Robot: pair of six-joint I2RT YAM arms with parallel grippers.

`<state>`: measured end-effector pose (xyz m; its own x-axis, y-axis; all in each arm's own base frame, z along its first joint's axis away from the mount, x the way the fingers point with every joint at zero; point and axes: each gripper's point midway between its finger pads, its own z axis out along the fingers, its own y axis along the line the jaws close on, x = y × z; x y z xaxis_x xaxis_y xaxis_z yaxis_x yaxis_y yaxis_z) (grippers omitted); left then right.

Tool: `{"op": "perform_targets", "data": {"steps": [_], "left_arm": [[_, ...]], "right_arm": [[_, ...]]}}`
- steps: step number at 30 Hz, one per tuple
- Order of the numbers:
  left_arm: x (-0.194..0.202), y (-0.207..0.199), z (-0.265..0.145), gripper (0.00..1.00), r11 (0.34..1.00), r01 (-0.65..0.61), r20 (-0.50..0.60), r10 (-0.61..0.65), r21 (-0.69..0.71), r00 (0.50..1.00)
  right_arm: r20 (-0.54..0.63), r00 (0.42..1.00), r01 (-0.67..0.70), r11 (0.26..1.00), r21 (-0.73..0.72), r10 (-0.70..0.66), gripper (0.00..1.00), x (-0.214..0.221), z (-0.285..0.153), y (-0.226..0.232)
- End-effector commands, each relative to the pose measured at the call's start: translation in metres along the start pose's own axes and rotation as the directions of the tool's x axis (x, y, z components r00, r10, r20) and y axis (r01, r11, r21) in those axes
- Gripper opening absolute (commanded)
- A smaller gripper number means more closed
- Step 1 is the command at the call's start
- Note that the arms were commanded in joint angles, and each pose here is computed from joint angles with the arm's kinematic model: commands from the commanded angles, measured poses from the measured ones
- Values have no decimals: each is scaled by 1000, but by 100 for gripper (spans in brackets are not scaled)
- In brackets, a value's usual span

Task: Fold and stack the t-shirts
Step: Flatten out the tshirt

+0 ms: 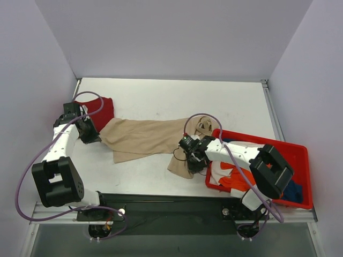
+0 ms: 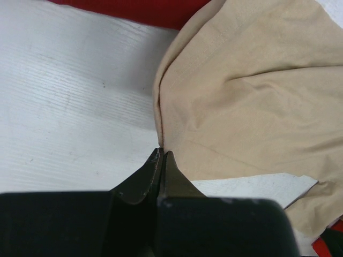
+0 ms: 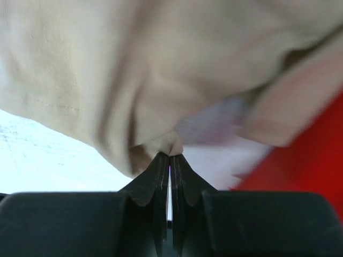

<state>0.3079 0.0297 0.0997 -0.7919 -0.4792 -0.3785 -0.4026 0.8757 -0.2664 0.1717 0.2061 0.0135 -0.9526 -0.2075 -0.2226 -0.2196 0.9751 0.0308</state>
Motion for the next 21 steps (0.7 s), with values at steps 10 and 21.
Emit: {"op": "perform_targets", "data": {"steps": [10, 21], "left_arm": [[-55, -63, -42, 0, 988, -63, 192, 36, 141, 981], [-78, -92, -73, 0, 975, -34, 281, -29, 219, 959]], "right_arm": [[263, 964, -59, 998, 31, 48, 0, -106, -109, -47], [446, 890, -69, 995, -78, 96, 0, -177, -192, -42]]}}
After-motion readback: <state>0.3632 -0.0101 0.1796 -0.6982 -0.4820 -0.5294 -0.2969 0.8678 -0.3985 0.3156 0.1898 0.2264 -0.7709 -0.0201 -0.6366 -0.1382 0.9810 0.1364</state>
